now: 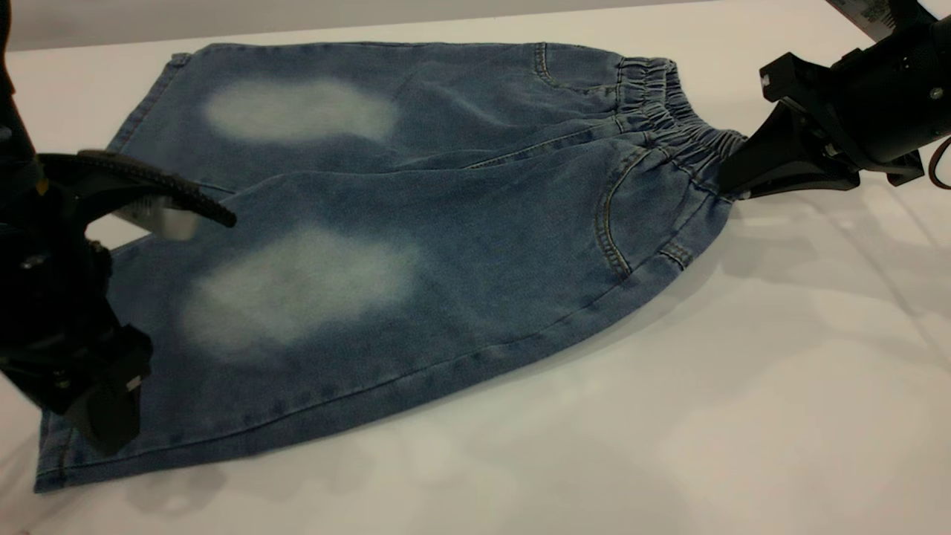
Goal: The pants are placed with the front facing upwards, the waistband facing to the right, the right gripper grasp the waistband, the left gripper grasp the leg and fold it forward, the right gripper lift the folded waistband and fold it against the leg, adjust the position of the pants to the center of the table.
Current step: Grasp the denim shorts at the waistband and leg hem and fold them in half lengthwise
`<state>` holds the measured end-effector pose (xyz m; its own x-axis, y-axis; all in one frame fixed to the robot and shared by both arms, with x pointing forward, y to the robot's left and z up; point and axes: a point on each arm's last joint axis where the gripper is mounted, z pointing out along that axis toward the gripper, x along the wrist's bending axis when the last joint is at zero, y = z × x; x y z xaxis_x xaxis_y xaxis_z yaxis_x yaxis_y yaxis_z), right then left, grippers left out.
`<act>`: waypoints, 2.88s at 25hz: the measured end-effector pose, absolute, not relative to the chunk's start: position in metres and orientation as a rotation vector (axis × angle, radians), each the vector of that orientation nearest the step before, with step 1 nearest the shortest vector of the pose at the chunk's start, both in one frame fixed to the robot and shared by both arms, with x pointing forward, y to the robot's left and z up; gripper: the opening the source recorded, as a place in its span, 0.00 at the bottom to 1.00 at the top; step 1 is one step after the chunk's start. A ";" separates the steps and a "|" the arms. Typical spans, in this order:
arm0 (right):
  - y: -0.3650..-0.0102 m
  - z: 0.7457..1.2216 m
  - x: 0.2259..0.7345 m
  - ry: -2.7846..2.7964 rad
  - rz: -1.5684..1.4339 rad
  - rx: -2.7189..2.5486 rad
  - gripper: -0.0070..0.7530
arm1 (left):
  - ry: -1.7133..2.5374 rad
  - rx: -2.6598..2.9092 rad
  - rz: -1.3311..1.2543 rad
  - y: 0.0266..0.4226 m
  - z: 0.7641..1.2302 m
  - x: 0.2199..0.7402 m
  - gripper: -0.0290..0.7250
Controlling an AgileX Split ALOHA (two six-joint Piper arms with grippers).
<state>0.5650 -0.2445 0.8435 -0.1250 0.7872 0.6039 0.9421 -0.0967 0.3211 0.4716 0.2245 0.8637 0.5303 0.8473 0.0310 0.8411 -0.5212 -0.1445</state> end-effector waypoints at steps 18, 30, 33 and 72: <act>-0.245 0.843 0.565 -1.949 -1.030 -1.916 0.05 | -1.506 -2.589 -0.037 0.234 0.852 0.459 0.70; -0.245 0.843 0.565 -1.955 -1.027 -1.911 0.05 | -1.500 -2.503 -0.045 0.238 0.827 0.460 0.70; -0.245 0.843 0.565 -1.955 -1.027 -1.911 0.05 | -1.501 -2.503 -0.043 0.238 0.826 0.460 0.70; -0.244 0.843 0.565 -1.955 -1.027 -1.909 0.06 | -1.520 -2.540 -0.067 0.236 0.825 0.463 0.65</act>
